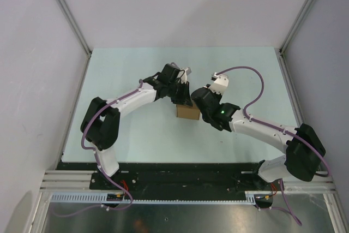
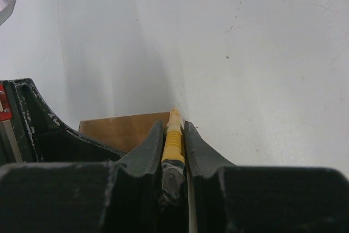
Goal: Unpack the express box
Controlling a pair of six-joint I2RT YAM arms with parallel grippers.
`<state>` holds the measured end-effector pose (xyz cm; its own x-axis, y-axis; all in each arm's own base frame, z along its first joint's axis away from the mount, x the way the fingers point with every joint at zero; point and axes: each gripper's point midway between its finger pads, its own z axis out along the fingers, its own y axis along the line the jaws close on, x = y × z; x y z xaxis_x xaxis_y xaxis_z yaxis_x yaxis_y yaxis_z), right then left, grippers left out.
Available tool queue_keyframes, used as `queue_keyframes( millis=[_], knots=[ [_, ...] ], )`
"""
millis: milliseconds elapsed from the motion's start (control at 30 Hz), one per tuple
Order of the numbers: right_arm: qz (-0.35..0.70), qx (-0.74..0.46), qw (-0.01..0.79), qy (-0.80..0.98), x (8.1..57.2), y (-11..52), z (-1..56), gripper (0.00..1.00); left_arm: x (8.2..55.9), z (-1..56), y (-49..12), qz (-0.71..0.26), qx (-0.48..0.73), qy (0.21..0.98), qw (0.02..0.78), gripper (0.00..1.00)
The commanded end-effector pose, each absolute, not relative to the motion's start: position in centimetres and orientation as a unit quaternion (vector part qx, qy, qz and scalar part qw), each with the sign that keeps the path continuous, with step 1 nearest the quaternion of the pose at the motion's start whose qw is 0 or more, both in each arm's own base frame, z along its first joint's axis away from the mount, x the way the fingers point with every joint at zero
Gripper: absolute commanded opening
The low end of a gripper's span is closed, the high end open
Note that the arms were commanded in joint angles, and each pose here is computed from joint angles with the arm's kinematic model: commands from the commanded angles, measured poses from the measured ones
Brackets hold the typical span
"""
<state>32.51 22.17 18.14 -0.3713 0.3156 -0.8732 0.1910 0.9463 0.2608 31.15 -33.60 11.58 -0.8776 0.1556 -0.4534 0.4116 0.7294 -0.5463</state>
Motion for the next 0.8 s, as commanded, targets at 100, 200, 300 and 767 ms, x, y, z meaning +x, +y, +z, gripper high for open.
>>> queue_keyframes(
  millis=[100, 200, 300, 767],
  knots=[
    [0.067, 0.171, 0.550, 0.815, 33.0, 22.4, 19.1, 0.00, 28.9, 5.8, -31.7, -0.272, 0.149, 0.942, 0.124, 0.16],
    [0.066, 0.170, 0.548, 0.817, 33.0, 22.5, 18.9, 0.00, 28.9, 5.9, -31.7, -0.273, 0.150, 0.942, 0.124, 0.16],
    [0.067, 0.170, 0.547, 0.817, 33.0, 22.6, 18.9, 0.00, 29.0, 5.9, -31.7, -0.273, 0.150, 0.942, 0.125, 0.16],
    [0.046, 0.158, 0.539, 0.826, 33.0, 22.5, 17.5, 0.00, 28.9, 5.8, -31.7, -0.272, 0.149, 0.943, 0.124, 0.16]
  ],
)
